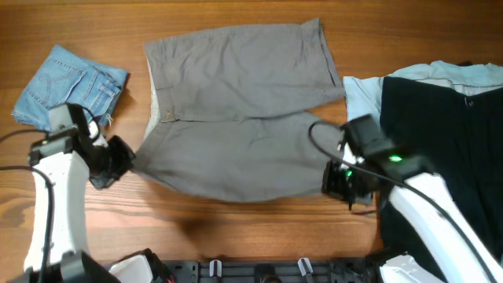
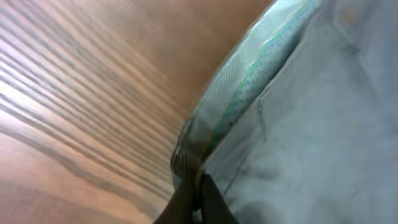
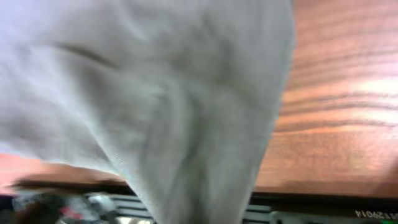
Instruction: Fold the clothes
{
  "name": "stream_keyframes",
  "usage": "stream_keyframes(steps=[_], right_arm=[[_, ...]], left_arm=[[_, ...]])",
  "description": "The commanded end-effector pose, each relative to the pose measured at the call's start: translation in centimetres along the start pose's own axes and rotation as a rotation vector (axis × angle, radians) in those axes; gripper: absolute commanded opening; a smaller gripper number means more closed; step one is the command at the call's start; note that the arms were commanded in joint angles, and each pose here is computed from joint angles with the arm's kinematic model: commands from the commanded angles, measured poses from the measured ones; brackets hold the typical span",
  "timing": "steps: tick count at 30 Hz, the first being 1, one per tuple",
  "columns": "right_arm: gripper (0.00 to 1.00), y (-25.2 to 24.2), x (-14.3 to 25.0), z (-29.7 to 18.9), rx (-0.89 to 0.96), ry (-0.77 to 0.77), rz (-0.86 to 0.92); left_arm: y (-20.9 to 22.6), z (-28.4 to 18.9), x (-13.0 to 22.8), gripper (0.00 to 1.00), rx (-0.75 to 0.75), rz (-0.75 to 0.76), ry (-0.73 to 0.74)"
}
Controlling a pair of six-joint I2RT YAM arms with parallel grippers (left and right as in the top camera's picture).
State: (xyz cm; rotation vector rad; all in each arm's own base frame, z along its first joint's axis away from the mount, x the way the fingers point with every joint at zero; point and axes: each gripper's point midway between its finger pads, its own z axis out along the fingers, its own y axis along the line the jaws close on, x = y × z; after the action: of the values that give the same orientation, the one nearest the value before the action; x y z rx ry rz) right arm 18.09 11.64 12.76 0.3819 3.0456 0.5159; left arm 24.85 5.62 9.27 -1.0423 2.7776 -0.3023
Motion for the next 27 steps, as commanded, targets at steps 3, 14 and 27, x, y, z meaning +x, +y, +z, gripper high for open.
stream_keyframes(steps=[3, 14, 27], right_arm=[[0.05, 3.4, -2.7, -13.5, -0.050, -0.342, -0.084], [0.04, 5.3, -9.0, -19.8, 0.019, -0.629, -0.101], [0.04, 3.9, -21.8, -5.7, 0.204, -0.415, -0.004]], left_arm=[[-0.7, -10.9, -2.3, 0.04, -0.031, -0.015, -0.289], [0.7, -15.8, -1.2, 0.04, -0.086, -0.064, -0.415], [-3.4, -7.5, -10.6, 0.04, -0.011, -0.041, -0.345]])
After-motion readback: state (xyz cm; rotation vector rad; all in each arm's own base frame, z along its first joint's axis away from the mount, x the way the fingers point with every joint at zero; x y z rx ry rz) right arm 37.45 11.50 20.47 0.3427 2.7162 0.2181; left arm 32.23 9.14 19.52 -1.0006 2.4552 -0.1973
